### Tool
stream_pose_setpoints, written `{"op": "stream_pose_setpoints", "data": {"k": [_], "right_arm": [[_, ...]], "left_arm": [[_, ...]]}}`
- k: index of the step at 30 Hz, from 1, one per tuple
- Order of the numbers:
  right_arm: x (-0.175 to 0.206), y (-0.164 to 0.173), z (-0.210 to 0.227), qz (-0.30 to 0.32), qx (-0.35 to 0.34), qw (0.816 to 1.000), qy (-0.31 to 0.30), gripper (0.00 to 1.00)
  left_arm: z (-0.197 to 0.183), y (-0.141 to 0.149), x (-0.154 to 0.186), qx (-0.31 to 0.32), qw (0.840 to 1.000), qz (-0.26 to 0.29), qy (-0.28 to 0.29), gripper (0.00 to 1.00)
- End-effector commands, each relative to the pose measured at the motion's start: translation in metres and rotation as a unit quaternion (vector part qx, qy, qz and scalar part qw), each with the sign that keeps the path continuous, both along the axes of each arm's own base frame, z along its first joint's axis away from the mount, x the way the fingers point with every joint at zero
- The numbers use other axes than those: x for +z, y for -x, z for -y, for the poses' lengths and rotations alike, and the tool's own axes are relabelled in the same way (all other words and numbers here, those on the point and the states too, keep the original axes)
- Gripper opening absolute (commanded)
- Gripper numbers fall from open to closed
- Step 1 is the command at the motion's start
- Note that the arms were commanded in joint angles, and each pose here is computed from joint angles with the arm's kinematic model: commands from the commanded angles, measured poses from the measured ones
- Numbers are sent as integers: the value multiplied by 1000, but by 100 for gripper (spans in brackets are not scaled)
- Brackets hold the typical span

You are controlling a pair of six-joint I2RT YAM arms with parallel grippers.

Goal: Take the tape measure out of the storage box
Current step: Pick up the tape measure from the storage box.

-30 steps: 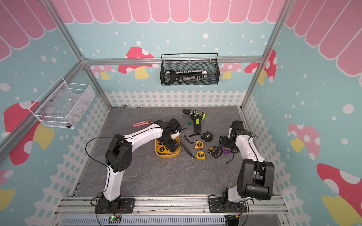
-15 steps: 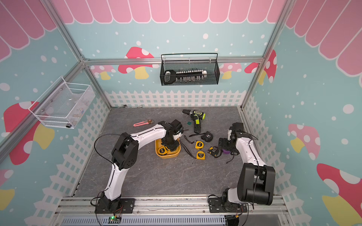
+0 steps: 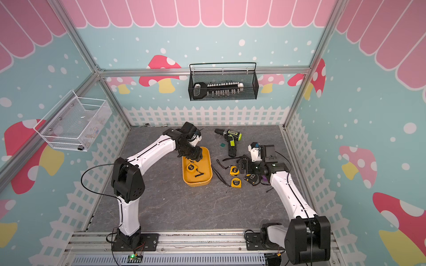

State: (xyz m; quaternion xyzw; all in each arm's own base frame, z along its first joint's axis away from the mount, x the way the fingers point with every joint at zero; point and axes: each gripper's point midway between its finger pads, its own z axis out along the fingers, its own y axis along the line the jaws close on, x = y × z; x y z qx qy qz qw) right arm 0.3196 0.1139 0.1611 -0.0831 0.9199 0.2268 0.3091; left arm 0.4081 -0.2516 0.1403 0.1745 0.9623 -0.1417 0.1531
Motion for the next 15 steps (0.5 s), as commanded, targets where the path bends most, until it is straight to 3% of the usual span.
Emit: {"op": "stream_pose_setpoints", "data": {"k": [1,5,11,15], "right_arm": [[6,-8,-46,24,43,997,-63,95],[10,-16,-92,54,81,989,-114,94],[8,-20,-155,81,130,979,-138,90],[5,-29,-173,106,109,977,-151,84]], "left_arm": [[15,5,15,38,995,-44,80,52],[20,11,12,56,989,-81,112,50],[32,18,22,84,974,-123,172,49],[39,21,24,103,961,-146,210,48]]}}
